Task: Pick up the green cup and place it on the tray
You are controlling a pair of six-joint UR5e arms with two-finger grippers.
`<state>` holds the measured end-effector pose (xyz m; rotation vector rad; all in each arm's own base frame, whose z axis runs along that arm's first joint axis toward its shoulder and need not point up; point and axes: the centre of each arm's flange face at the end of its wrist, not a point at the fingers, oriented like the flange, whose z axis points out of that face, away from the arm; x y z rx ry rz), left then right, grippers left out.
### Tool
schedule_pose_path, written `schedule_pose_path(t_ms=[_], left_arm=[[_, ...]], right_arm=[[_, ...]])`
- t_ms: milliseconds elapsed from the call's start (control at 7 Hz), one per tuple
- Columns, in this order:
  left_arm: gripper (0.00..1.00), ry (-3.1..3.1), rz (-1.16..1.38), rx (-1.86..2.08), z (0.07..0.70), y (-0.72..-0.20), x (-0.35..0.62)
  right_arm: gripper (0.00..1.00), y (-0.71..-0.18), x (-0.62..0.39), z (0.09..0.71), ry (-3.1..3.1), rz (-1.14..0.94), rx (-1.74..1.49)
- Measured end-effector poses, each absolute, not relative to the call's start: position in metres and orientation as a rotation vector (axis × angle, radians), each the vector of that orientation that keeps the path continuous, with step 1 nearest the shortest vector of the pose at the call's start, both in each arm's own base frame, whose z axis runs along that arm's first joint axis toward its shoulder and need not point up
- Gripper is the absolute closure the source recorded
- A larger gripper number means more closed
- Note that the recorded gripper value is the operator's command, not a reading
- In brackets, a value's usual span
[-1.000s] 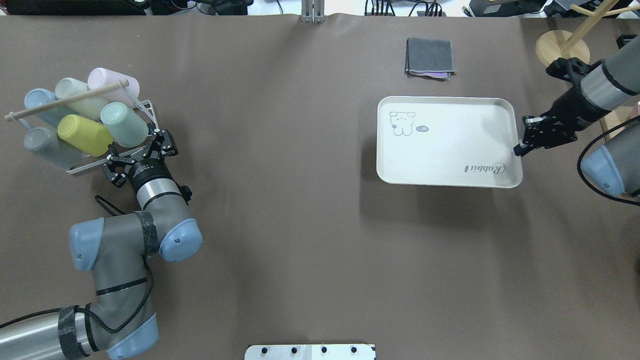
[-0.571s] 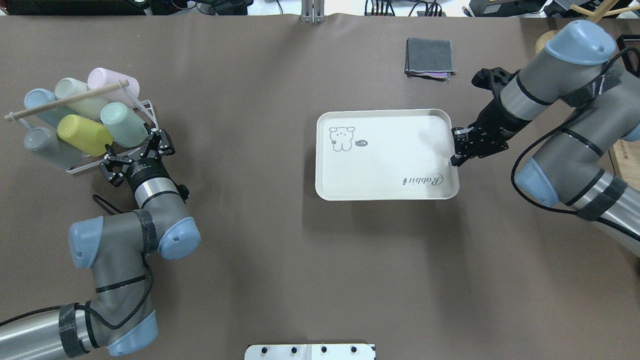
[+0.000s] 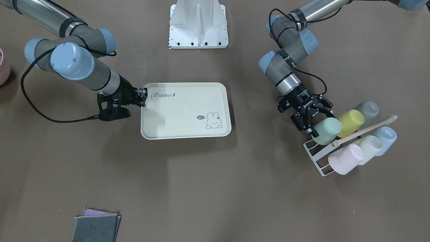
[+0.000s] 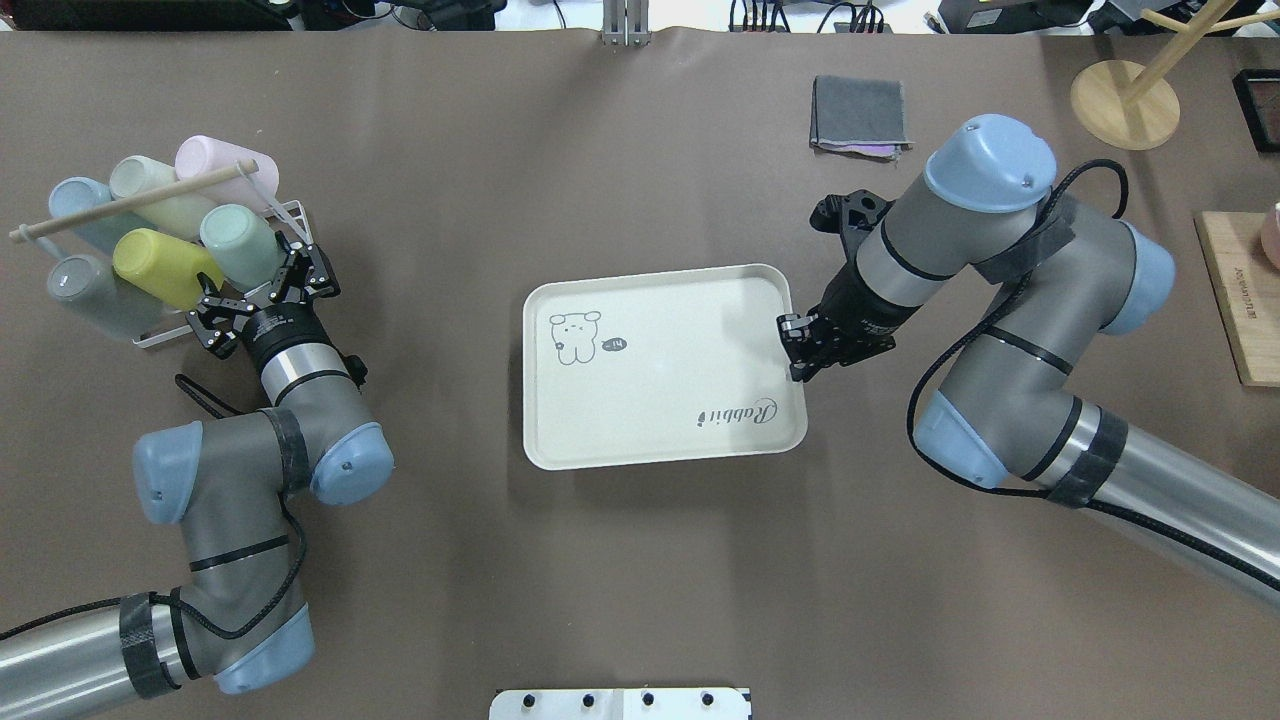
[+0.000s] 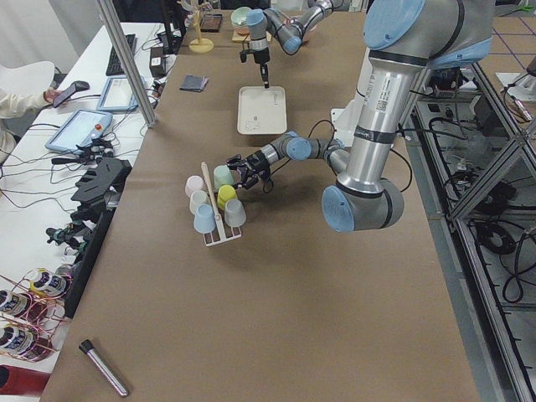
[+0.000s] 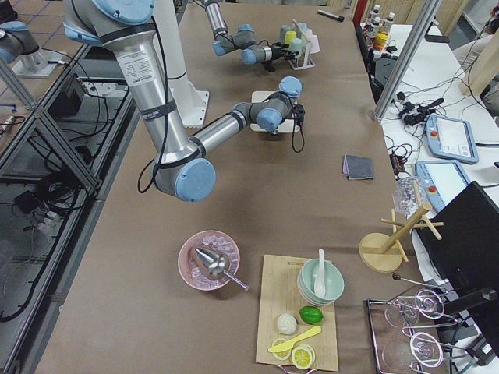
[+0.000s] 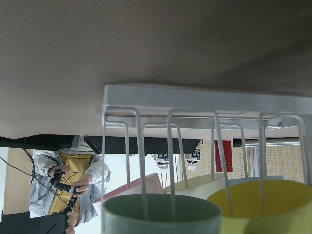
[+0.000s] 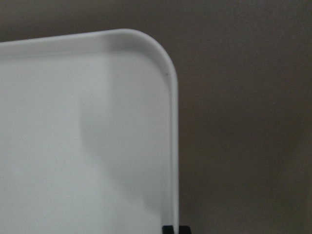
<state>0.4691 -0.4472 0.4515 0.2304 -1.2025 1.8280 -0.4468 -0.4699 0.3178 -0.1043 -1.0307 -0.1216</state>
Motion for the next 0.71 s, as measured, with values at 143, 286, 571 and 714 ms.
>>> schedule_pose_path(t_ms=[143, 286, 571, 714], left_arm=[[0.01, -1.204, 1.823, 0.222, 0.452, -0.451, 0.466], [0.01, -1.205, 1.822, 0.213, 0.454, -0.454, 0.464], [0.01, -1.208, 1.826, 0.2, 0.458, -0.457, 0.468], [0.01, -1.209, 1.827, 0.197, 0.459, -0.457, 0.469]], right_arm=[[1.0, -0.46, -0.466, 0.306, -1.024, -0.122, -0.087], [1.0, -0.453, -0.481, 0.296, -1.019, -0.104, -0.085], [1.0, -0.454, -0.499, 0.282, -1.017, -0.036, -0.111], [1.0, -0.455, -0.506, 0.278, -1.024, -0.025, -0.114]])
